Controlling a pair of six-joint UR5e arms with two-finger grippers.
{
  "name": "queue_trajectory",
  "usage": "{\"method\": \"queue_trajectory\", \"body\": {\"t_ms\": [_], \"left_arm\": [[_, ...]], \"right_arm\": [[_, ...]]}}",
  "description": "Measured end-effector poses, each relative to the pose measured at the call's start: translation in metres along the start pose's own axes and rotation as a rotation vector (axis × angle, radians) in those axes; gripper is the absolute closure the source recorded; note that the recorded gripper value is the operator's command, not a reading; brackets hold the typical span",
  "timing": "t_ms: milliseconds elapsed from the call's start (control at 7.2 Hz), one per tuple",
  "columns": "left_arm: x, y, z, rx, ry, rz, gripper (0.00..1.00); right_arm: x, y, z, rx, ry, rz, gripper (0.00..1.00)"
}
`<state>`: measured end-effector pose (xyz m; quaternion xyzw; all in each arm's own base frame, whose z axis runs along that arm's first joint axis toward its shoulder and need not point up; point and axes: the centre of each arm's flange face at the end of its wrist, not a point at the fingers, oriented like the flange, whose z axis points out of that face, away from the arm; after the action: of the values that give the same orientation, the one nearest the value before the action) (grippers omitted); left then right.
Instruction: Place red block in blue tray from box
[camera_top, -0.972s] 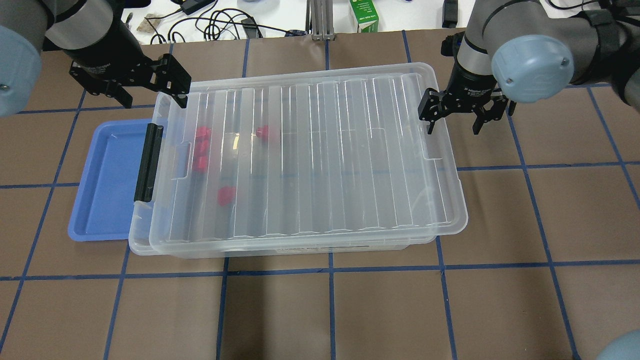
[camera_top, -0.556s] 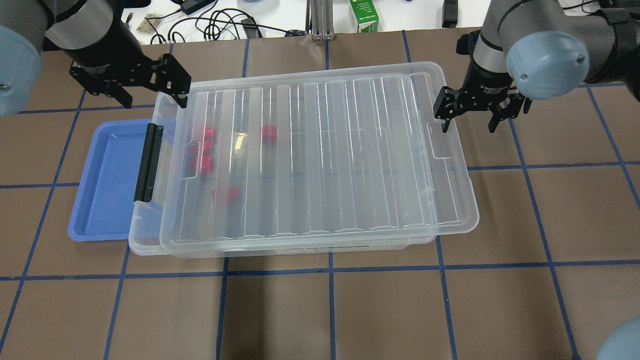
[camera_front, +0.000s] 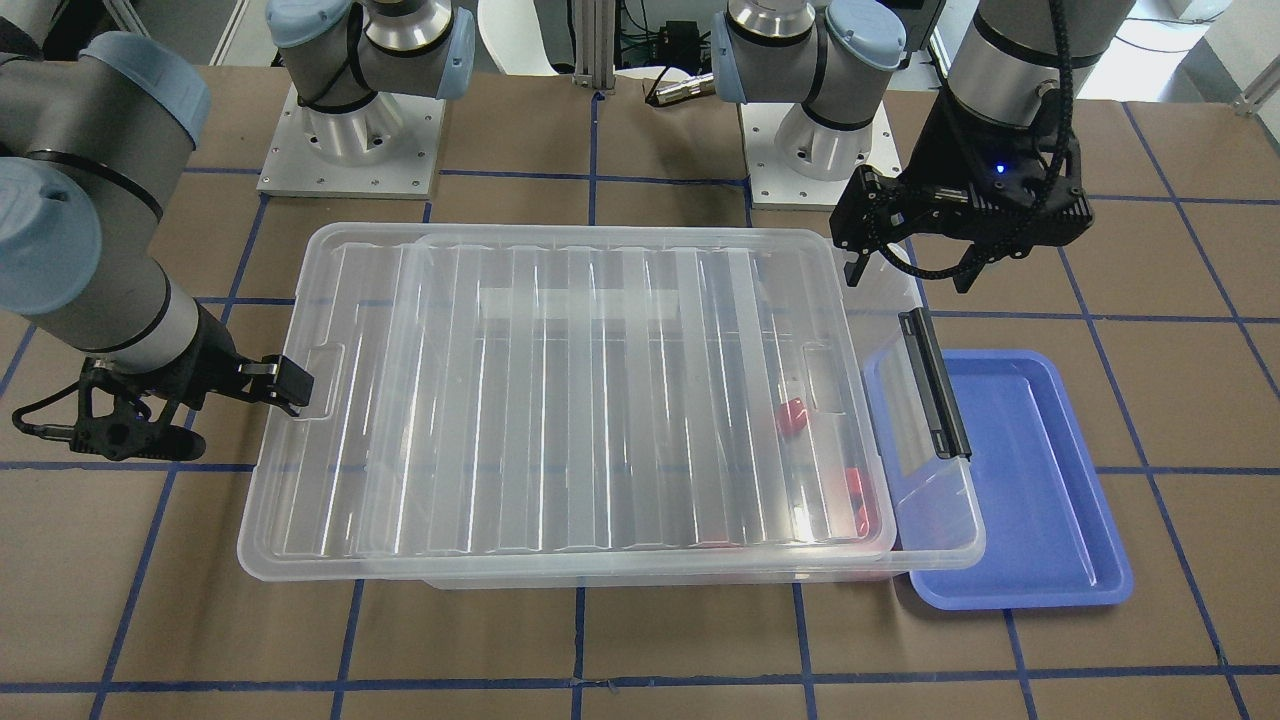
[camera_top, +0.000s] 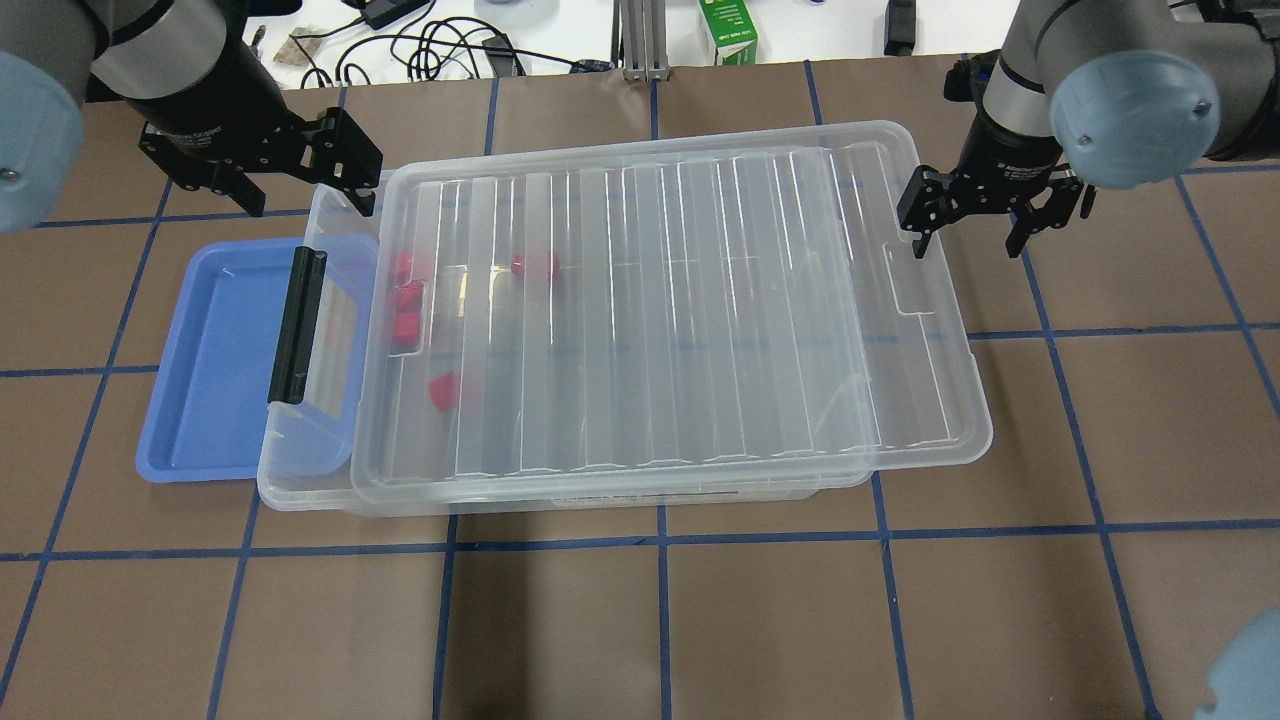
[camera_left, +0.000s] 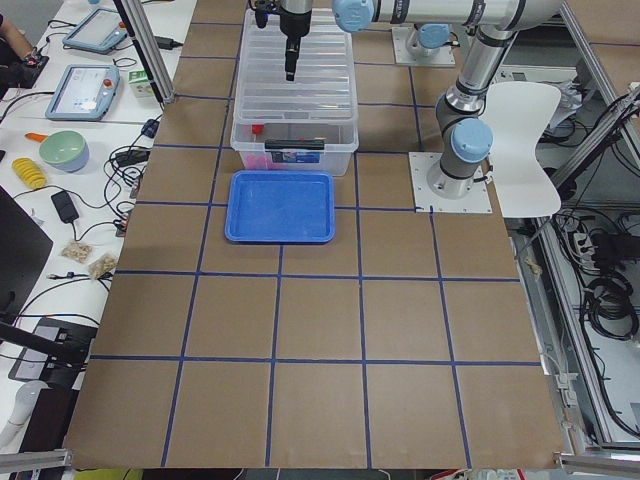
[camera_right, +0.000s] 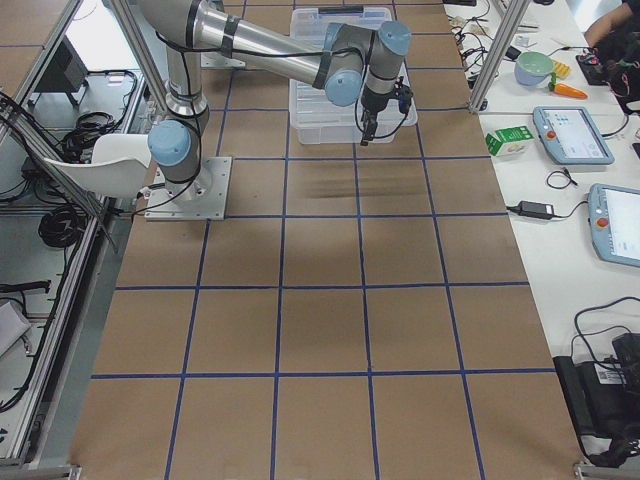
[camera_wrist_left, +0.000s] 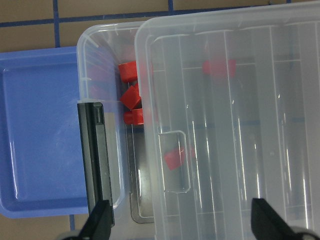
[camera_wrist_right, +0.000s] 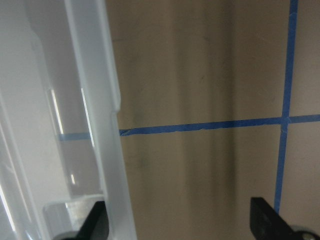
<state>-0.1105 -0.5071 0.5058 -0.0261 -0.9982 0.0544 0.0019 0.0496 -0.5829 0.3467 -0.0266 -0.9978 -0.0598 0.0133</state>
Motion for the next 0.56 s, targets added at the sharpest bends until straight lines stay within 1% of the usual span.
{"method": "queue_trajectory", "body": {"t_ms": [278,556], "left_arm": [[0.001,0.002,0.003,-0.008,-0.001,0.010,0.00],[0.002,0.003,0.006,-0.014,0.001,0.013,0.00]], "right_arm": [[0.026,-0.003,-0.001,0.002,-0.004,-0.009,0.00],[0.036,-0.005,-0.003,0.006,-0.005,-0.012,0.00]]}}
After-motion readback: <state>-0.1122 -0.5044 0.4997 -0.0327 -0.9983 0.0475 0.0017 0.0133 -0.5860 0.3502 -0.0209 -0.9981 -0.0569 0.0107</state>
